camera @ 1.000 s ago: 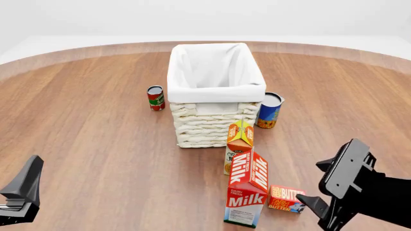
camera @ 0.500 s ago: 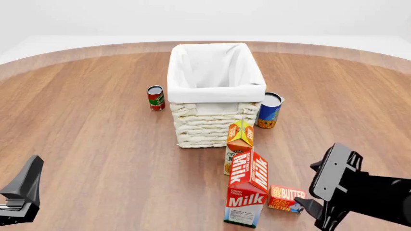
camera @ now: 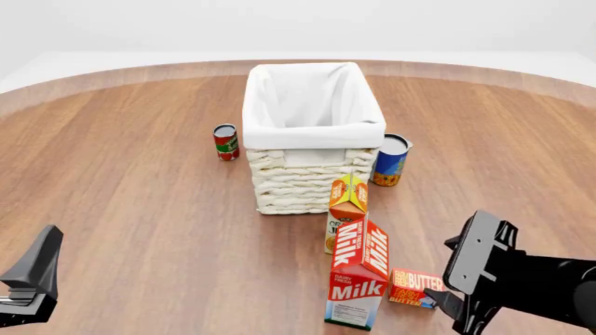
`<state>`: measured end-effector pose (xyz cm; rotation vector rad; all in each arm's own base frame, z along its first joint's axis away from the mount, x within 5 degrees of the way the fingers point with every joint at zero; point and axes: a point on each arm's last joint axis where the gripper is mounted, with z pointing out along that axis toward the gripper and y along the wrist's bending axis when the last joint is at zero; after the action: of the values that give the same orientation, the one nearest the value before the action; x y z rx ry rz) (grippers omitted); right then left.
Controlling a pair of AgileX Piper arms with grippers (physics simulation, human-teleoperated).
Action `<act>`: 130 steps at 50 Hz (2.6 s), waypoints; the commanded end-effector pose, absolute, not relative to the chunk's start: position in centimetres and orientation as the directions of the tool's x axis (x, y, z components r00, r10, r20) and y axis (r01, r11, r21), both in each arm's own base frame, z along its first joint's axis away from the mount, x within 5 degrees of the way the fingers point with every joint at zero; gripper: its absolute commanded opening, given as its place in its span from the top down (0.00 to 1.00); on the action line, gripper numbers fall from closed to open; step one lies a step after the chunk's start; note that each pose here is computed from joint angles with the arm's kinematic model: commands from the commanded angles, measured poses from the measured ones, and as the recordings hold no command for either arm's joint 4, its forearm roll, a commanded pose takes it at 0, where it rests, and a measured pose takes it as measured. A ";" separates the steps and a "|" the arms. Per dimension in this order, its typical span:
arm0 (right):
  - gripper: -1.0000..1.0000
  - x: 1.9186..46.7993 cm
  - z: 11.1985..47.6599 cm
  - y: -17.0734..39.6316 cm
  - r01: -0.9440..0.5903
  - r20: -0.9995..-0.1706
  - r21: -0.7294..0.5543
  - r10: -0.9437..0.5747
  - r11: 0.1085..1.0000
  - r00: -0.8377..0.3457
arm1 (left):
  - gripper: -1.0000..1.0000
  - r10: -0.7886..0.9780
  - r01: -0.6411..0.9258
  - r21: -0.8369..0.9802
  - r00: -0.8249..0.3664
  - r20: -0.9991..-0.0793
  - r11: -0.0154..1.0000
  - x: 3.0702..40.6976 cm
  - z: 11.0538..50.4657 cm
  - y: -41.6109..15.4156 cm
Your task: Pick up the butter and put it in the basket.
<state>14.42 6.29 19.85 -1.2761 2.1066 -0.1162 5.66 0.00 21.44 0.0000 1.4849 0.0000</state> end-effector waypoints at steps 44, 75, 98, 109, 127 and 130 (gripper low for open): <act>0.00 14.6 18.6 6.9 -0.786 -0.466 -0.378 -0.834 0.489 -0.295 | 0.00 0.000 0.000 0.000 0.086 -0.996 1.000 5.7 21.4 0.0; 0.00 15.3 17.6 7.3 -0.792 -0.460 -0.371 -0.836 0.486 -0.298 | 0.00 0.000 0.000 0.000 0.086 -0.996 1.000 5.7 21.4 0.0; 0.00 15.2 15.9 7.3 -0.799 -0.444 -0.351 -0.838 0.488 -0.317 | 0.00 0.000 0.000 0.000 0.086 -0.996 1.000 5.7 21.4 0.0; 0.00 15.1 15.5 7.0 -0.800 -0.430 -0.345 -0.840 0.491 -0.330 | 0.00 0.000 0.000 0.000 0.086 -0.996 1.000 5.7 21.4 0.0; 0.00 16.0 15.2 7.3 -0.809 -0.414 -0.342 -0.849 0.479 -0.328 | 0.00 0.000 0.000 0.000 0.086 -0.996 1.000 5.7 21.4 0.0; 0.00 16.1 15.1 7.3 -0.811 -0.411 -0.342 -0.851 0.476 -0.327 | 0.00 0.000 0.000 0.000 0.086 -0.996 1.000 5.7 21.4 0.0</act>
<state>15.77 7.23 15.26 -1.3606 2.1832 -0.0963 5.66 0.00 21.44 0.0000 1.4849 0.0000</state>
